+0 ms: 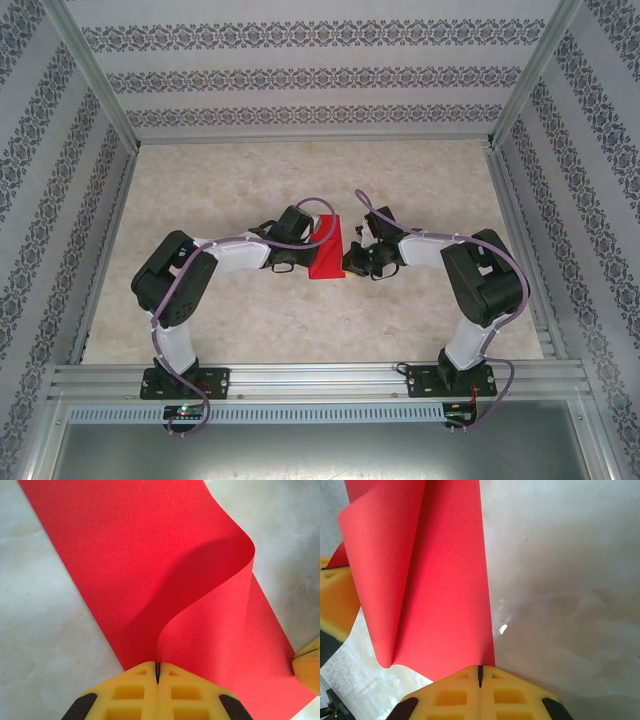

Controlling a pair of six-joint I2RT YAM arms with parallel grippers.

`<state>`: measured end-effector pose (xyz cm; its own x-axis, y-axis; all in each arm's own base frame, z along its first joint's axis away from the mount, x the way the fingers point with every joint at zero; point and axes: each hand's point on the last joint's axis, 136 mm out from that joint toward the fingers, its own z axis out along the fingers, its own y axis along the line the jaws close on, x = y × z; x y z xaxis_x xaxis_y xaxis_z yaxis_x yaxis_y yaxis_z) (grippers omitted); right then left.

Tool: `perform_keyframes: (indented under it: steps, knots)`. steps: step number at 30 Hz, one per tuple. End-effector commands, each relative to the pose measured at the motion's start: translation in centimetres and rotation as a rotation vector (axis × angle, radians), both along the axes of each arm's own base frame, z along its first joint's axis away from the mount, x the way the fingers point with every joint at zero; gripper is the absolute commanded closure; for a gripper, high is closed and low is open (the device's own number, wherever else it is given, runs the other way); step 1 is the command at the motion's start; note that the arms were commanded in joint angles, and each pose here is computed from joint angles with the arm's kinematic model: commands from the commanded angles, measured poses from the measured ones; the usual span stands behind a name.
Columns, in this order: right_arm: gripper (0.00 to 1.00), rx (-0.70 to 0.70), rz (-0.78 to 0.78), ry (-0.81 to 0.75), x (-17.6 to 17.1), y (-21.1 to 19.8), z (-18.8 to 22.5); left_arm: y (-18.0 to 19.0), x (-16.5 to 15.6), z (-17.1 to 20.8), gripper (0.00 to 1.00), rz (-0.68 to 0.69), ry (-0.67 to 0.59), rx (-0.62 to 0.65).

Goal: Fold a paper plane with a square sheet of paper (fold left side to right side)
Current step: Fold the triangle a second time at the center of the table.

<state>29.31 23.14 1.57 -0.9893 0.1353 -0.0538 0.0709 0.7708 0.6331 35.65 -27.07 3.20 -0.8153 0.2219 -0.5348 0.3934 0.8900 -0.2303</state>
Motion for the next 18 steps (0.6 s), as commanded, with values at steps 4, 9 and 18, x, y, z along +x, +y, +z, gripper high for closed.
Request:
perform_keyframes:
  steps: [4, 9, 18]
  knots:
    - [1.00, -0.058, 0.020, 0.037, -0.85, -0.32, -1.37, -0.06, 0.87, -0.16, 1.00, -0.006, -0.008, 0.001]
    - [1.00, -0.064, 0.023, 0.038, -0.89, -0.37, -1.34, 0.01, 0.87, -0.19, 1.00, -0.005, -0.009, 0.007]
    - [1.00, -0.074, 0.026, 0.041, -0.82, -0.47, -1.32, 0.62, 0.70, -0.49, 1.00, 0.000, -0.006, 0.038]
